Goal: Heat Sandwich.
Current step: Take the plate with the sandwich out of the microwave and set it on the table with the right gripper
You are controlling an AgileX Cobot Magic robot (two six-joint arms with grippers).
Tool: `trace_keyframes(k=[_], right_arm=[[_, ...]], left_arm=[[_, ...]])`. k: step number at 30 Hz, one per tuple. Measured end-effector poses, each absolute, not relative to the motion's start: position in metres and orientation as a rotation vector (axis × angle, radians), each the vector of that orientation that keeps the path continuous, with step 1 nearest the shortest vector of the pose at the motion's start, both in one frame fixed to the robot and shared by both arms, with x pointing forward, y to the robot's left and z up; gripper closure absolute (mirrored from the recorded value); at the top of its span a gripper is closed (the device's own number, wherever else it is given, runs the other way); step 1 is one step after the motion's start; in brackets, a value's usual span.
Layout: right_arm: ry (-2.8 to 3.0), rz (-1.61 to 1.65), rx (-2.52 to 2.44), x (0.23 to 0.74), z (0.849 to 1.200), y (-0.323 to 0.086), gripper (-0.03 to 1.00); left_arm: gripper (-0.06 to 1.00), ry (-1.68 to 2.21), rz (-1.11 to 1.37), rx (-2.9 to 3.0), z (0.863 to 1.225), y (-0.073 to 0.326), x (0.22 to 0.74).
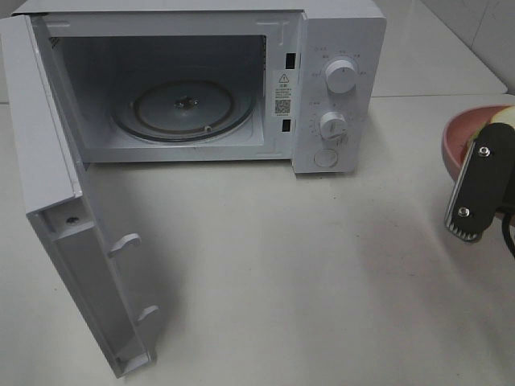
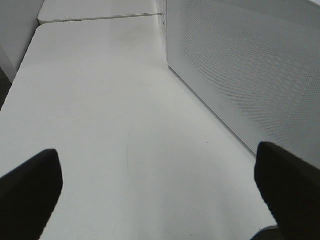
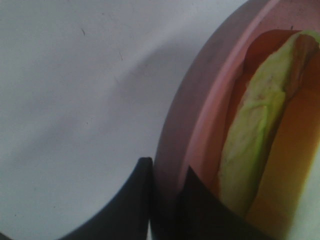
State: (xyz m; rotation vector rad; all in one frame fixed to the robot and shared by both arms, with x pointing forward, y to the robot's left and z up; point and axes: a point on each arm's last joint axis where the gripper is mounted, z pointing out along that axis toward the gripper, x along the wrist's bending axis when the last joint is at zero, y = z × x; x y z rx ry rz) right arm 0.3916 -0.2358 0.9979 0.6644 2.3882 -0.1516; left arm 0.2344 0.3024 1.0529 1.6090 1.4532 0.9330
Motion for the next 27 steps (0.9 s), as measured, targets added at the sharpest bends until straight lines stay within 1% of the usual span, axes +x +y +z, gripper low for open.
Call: trace_keyframes(k=[9, 15, 19, 22, 27], right_arm=[[2.297, -0.257, 0.921, 0.386, 0.999, -0.247, 0.86], [2.269, -0.239, 0.979, 0.385, 0.999, -0.248, 0.86], [2.253, -0.247, 1.013, 0.388, 0.996, -0.246, 0.86], [2.245, -0.267, 1.059, 0.393, 0.988, -0.242, 0.86], [2.208, -0.256, 1.116, 0.404, 0.986, -0.233, 0.86]], left_arm=[[-0.04, 1.453, 0.933, 1.609, 1.053, 0.302, 0.234], [-0.04, 1.453, 0.933, 1.609, 1.053, 0.302, 0.234], [-0.04, 1.453, 0.933, 1.609, 1.053, 0.302, 0.234], [-0.04, 1.453, 0.933, 1.609, 1.053, 0.302, 0.234], [-0.04, 1.453, 0.933, 1.609, 1.053, 0.302, 0.234]])
